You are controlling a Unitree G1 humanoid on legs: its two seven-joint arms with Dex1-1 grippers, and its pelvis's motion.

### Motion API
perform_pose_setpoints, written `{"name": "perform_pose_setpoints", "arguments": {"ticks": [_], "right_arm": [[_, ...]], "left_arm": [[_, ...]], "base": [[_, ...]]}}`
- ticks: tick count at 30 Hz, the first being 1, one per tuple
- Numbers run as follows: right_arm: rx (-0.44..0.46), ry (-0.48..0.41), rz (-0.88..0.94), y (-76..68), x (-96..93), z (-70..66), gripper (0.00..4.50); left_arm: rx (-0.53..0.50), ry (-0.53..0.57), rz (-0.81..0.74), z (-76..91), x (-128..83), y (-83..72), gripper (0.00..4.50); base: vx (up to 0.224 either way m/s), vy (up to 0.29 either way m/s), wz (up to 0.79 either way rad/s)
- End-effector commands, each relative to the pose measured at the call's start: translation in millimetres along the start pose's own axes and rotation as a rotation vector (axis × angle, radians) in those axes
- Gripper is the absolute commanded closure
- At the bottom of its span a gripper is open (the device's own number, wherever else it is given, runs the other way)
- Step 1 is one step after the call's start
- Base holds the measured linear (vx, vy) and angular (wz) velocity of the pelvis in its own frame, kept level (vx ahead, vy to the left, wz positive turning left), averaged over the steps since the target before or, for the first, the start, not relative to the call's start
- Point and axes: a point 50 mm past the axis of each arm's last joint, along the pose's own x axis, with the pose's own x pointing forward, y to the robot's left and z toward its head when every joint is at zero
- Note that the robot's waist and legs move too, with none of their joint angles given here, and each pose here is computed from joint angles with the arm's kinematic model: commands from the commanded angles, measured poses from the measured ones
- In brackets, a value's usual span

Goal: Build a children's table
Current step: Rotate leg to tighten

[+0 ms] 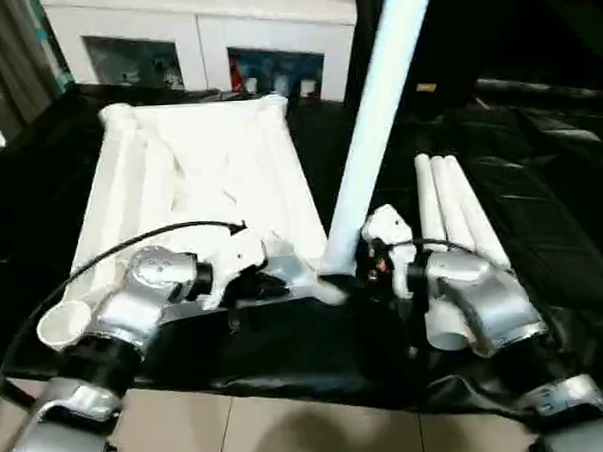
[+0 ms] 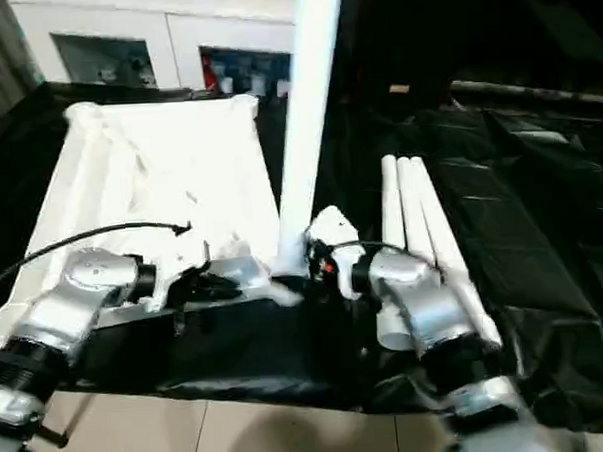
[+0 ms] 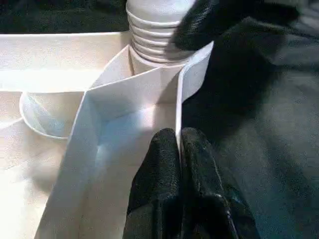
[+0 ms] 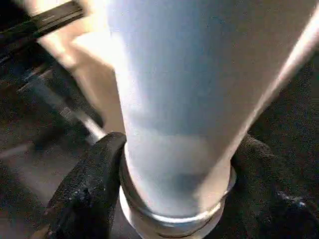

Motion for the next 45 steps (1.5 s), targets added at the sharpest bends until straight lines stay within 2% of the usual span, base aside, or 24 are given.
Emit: {"name": "perform_pose_setpoints", "arguments": {"ticks": [1, 2, 5, 8, 11, 12, 16, 18, 20, 26, 32, 38, 45], "right_arm": [[0.122, 0.062, -0.135, -1.9, 2.5, -24.0, 1.76], [0.186, 0.067, -0.243, 1.9, 13.0, -30.6, 1.76], [0.234, 0.09, -0.393, 5.9, 27.3, -35.4, 1.76], [0.255, 0.099, -0.446, 12.0, 39.6, -34.2, 1.76], [0.233, 0.086, -0.428, 16.3, 46.0, -30.0, 1.76], [0.245, 0.072, -0.42, 17.0, 47.2, -28.2, 1.2], [0.245, 0.028, -0.391, 14.3, 47.8, -20.4, 0.97], [0.153, 0.012, -0.332, 8.7, 43.7, -10.5, 0.72], [0.101, -0.011, -0.262, 3.0, 36.3, -2.0, 0.64], [-0.027, -0.013, -0.09, -9.1, 7.3, 9.0, 0.64], [-0.136, 0.048, 0.128, -6.5, -14.7, 11.1, 0.64], [-0.173, 0.096, 0.214, -1.0, -17.2, 7.6, 0.64], [-0.16, 0.089, 0.233, 0.9, -15.9, 8.8, 1.19]], "left_arm": [[-0.057, 0.034, 0.079, -3.4, 9.6, 2.8, 4.5], [-0.11, 0.022, 0.157, 2.3, 21.4, 6.2, 4.5], [-0.149, 0.018, 0.222, 11.4, 38.9, 6.1, 4.5], [-0.113, 0.039, 0.237, 17.3, 52.3, 2.3, 4.5], [-0.089, 0.049, 0.226, 18.8, 57.3, -0.3, 4.5], [-0.081, 0.053, 0.226, 18.9, 57.5, -0.1, 4.5], [-0.063, 0.068, 0.226, 14.7, 53.2, 2.0, 4.5], [-0.039, 0.064, 0.207, 10.1, 44.4, 4.7, 4.5], [-0.028, 0.056, 0.182, 6.6, 36.6, 6.3, 4.5], [0.016, 0.003, 0.029, 3.4, 17.3, 1.4, 4.5], [0.062, -0.019, -0.174, 0.4, -0.4, -10.8, 4.5], [0.052, -0.017, -0.225, -2.6, -8.7, -13.4, 4.5], [0.045, -0.012, -0.199, -4.1, -10.6, -10.8, 4.5]], "base": [[0.0, 0.0, 0.0], [0.0, 0.0, 0.0], [0.0, 0.0, 0.0], [0.0, 0.0, 0.0], [0.0, 0.0, 0.0], [0.0, 0.0, 0.0], [0.0, 0.0, 0.0], [0.0, 0.0, 0.0], [0.0, 0.0, 0.0], [0.017, -0.01, 0.0], [0.055, -0.006, -0.02], [0.0, 0.0, 0.0], [0.0, 0.0, 0.0]]}}
